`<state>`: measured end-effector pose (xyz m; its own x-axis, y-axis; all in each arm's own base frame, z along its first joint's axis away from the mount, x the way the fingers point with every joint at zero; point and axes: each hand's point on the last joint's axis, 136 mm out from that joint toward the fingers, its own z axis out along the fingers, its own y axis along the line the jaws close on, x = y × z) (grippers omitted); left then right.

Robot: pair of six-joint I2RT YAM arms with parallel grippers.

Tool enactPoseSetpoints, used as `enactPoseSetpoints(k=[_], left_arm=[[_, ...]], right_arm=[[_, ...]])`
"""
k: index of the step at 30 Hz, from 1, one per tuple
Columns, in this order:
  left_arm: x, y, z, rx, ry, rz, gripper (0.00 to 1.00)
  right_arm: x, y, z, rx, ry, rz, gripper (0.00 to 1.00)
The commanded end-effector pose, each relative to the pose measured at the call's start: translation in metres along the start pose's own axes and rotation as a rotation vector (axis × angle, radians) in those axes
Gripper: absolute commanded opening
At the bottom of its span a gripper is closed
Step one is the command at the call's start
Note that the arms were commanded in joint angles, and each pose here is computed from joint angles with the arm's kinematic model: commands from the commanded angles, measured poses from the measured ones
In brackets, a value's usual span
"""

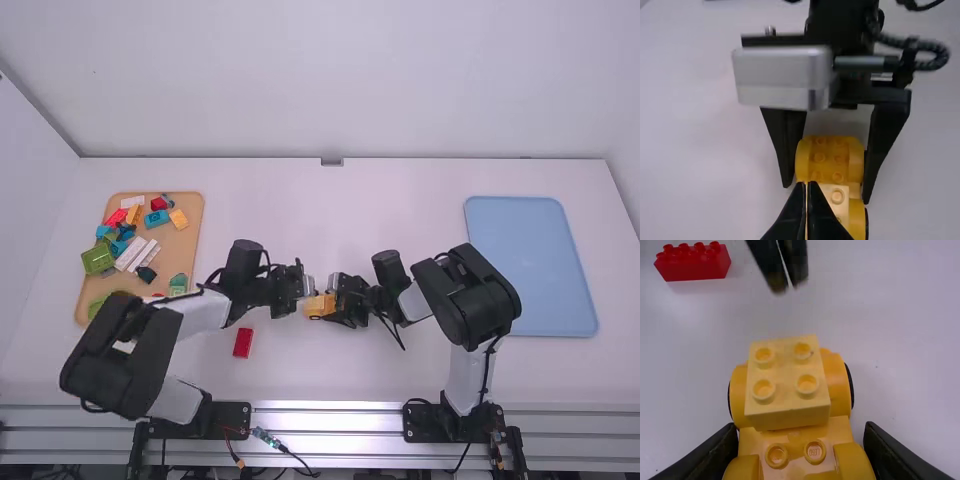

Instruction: Assemble lego blocks to make yellow taxi

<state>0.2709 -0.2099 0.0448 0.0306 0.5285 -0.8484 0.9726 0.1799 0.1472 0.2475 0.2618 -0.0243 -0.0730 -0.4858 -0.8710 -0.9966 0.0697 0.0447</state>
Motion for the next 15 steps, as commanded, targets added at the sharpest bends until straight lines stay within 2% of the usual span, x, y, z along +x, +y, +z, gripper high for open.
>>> enactPoseSetpoints(k=[1,9,15], left_arm=[[0.004,0.001,0.007,0.045,-0.018,-0.035,0.02],[0.017,-0.001,0.017,0.100,0.013,-0.103,0.02],[0.037,-0.017,0.022,0.152,0.057,-0.173,0.02]], right_arm=[[0.007,0.003,0.001,-0.006,0.013,0.029,0.45],[0.007,0.003,0.001,-0.006,0.013,0.029,0.45],[0.007,0.002,0.000,-0.005,0.013,0.029,0.45]])
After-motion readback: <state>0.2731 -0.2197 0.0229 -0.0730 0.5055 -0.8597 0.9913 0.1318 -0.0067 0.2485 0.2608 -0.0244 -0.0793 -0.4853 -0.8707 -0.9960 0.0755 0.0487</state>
